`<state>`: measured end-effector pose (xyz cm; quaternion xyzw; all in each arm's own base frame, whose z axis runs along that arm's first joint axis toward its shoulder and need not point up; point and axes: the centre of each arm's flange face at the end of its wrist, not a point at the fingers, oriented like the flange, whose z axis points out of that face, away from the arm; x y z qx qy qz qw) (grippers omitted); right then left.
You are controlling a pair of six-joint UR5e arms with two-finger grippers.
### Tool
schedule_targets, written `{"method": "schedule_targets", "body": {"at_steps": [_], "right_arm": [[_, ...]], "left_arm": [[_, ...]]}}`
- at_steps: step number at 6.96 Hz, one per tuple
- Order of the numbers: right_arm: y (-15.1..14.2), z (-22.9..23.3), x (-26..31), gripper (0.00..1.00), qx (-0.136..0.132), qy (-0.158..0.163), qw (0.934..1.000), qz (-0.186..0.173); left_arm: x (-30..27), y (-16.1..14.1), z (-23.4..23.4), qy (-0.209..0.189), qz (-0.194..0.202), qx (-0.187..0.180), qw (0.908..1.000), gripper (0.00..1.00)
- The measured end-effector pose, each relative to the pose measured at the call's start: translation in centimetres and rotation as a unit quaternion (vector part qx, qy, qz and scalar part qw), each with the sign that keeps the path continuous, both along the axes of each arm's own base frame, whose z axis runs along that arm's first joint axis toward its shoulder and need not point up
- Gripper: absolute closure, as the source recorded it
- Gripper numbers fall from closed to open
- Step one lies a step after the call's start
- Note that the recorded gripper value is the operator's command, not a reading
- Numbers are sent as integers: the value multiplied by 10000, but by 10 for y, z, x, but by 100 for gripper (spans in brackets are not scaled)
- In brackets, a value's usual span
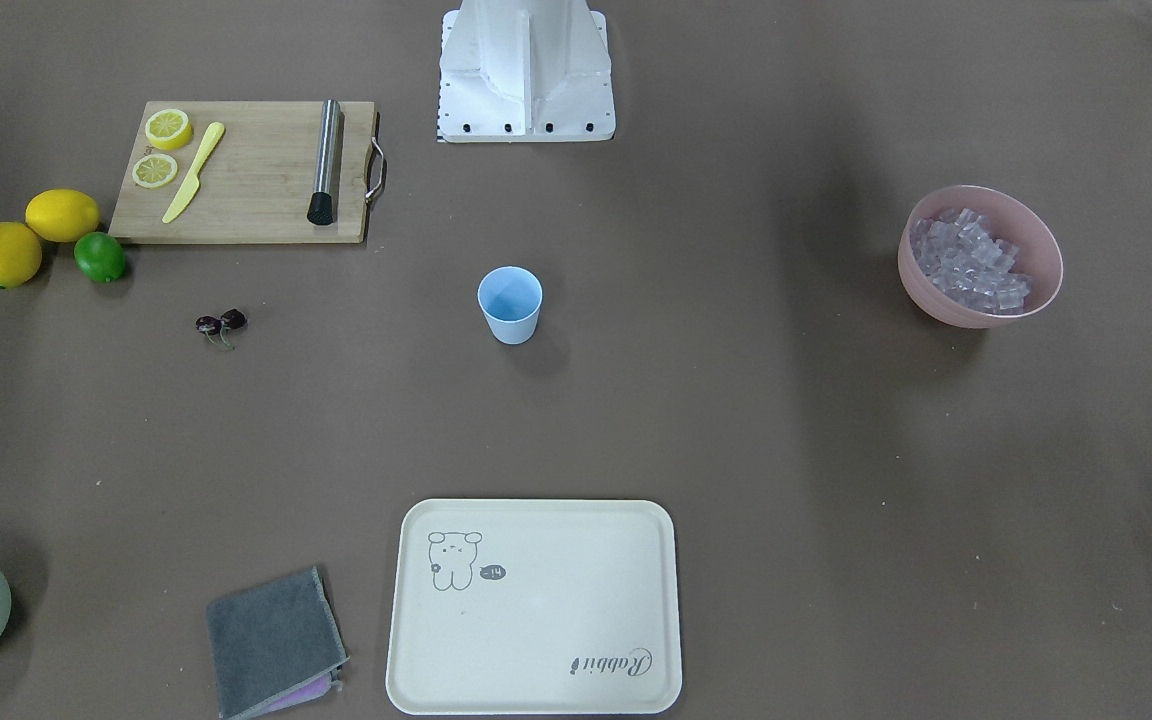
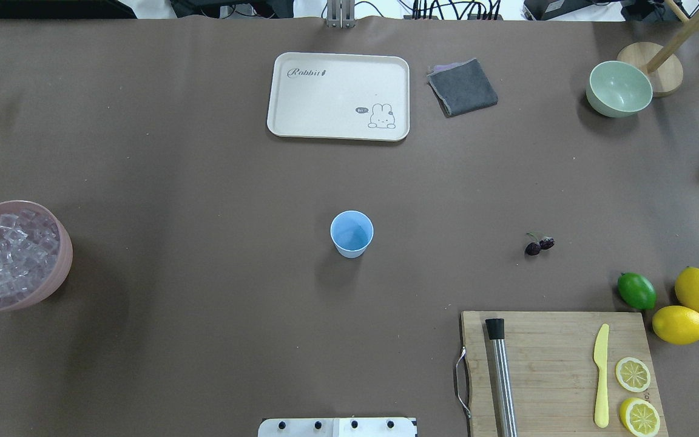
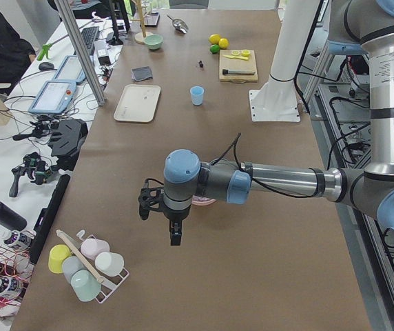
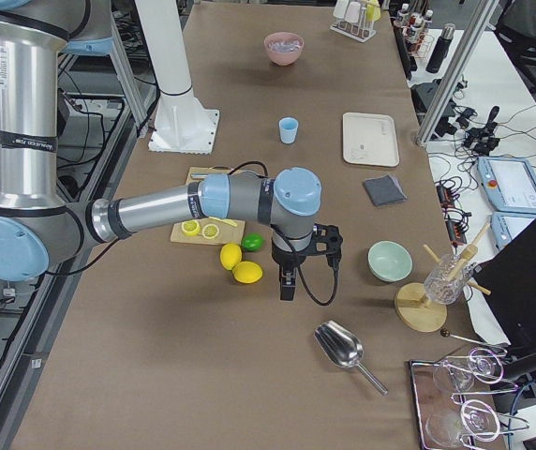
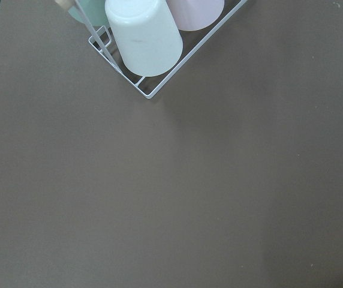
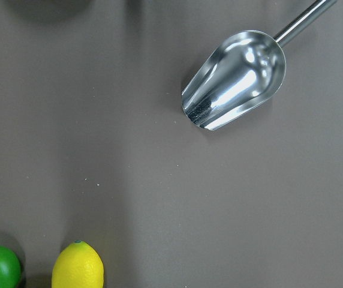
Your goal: Put ice and cherries in cup
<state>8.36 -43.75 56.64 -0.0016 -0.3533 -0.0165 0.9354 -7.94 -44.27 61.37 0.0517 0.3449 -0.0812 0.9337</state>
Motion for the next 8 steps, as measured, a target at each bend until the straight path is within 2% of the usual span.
{"method": "schedule_targets", "body": {"at_steps": [5, 8], "right_arm": [[3, -2, 1, 0, 14, 7, 10000, 9], [2, -10, 2, 0, 109, 10, 9999, 19]], "left_arm": [[-5, 4, 7, -25, -59, -75, 10000, 2], [-15, 10, 13, -36, -153, -129, 9998, 2]]}}
